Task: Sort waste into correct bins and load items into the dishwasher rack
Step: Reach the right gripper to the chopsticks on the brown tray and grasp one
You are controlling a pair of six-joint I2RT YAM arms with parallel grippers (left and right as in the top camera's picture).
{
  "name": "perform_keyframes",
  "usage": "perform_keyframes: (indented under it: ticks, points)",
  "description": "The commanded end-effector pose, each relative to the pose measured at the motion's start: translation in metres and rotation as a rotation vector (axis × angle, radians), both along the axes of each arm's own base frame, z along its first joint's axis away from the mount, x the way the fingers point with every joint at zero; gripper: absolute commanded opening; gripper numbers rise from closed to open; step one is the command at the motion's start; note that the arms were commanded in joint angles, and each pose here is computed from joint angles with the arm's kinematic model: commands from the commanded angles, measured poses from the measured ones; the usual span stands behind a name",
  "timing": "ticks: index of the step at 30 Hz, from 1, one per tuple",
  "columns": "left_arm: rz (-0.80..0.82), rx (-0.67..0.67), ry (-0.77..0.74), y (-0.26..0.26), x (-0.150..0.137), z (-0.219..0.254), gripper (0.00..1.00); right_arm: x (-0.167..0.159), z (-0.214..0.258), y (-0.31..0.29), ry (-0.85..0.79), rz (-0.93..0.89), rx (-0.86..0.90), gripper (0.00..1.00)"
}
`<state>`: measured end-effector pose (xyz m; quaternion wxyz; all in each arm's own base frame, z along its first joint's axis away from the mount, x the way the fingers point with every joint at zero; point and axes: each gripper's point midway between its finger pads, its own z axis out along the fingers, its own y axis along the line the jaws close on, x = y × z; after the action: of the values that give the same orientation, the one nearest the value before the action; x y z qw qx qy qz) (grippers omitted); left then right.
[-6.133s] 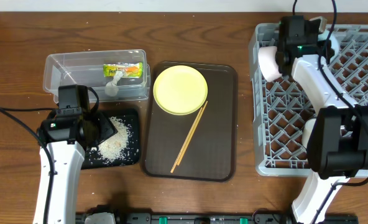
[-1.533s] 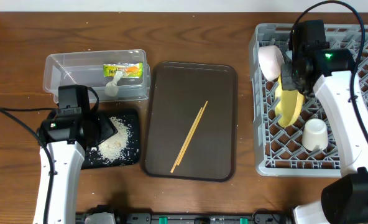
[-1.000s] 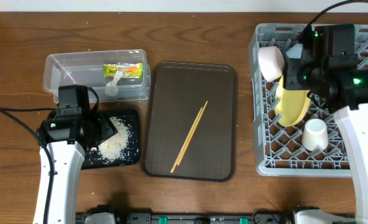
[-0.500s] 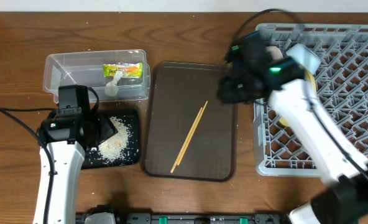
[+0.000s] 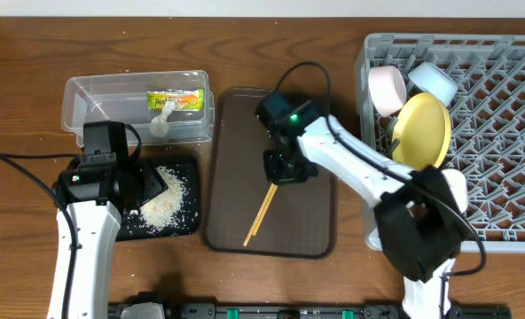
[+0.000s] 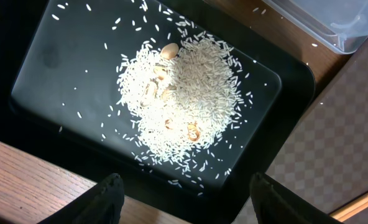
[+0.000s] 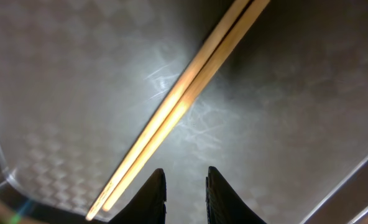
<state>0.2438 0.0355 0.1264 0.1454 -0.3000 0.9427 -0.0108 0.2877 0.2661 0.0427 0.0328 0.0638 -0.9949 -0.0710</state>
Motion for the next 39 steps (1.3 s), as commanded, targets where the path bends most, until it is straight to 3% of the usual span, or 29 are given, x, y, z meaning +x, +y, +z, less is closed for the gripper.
perform_keyframes:
  ticks: [1, 39]
  points:
    - [0.015, 0.007, -0.01, 0.003, 0.0, 0.003, 0.68, 0.0, -0.013, 0.001, -0.002, -0.04, -0.045, 0.2]
    - [0.015, 0.005, 0.002, 0.002, -0.003, 0.002, 0.68, -0.002, -0.049, 0.003, -0.066, -0.033, -0.139, 0.21]
